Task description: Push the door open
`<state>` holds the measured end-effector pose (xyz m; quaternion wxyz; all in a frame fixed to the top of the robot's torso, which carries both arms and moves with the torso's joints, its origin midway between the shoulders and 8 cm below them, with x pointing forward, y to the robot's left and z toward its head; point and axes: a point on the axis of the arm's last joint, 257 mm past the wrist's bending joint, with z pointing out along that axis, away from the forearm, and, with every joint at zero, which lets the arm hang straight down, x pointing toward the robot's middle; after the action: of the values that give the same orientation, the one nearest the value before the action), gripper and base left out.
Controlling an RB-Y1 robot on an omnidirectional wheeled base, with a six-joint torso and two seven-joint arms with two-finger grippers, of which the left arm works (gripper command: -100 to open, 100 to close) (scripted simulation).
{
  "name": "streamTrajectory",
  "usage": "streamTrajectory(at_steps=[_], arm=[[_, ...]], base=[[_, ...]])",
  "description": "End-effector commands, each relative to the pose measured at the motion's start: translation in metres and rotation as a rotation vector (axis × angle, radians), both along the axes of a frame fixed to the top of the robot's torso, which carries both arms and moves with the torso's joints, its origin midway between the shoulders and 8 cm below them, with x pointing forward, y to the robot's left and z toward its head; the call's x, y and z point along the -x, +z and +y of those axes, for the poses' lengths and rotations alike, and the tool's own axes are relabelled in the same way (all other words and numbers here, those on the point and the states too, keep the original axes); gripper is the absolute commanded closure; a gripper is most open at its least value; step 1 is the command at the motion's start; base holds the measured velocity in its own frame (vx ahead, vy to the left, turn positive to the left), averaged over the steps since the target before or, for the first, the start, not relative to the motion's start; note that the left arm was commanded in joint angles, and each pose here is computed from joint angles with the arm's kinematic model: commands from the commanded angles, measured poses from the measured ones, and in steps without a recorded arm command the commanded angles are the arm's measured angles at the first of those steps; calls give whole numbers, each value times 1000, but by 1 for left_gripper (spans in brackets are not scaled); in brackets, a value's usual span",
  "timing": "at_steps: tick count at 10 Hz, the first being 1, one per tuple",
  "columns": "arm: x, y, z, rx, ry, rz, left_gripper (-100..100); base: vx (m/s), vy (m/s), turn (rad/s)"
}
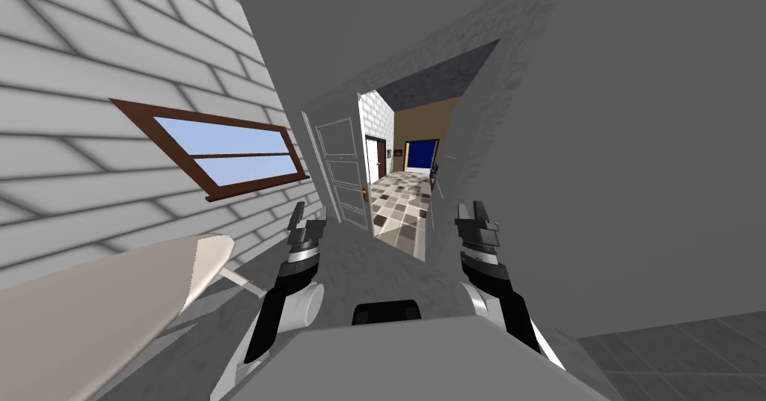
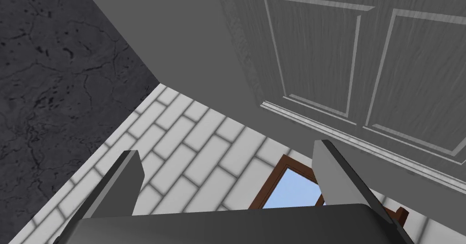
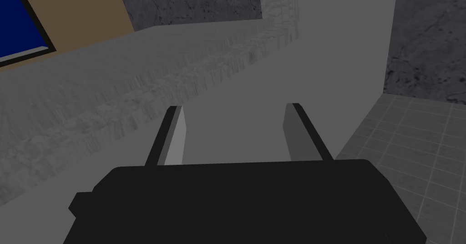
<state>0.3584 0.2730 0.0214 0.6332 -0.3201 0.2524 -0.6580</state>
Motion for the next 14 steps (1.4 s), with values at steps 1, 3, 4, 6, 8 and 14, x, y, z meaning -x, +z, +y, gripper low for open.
streamTrajectory(at_steps=[1,3,4,6,8,14], arm=[[-10,-11,-4,3,-10,19,-100],[-24,-25,-8,6,-25,46,-100],[-31,-31,-10,7,-33,56,-100],[-46,-44,-16,8,-50,81,-100],[-56,-57,-19,9,-58,107,-100],[-89,-92,-33,8,-94,177,-100]], base=[[61,67,-44],[52,72,-46],[59,85,-52],[64,101,-56],[44,55,-27],[57,77,-46]])
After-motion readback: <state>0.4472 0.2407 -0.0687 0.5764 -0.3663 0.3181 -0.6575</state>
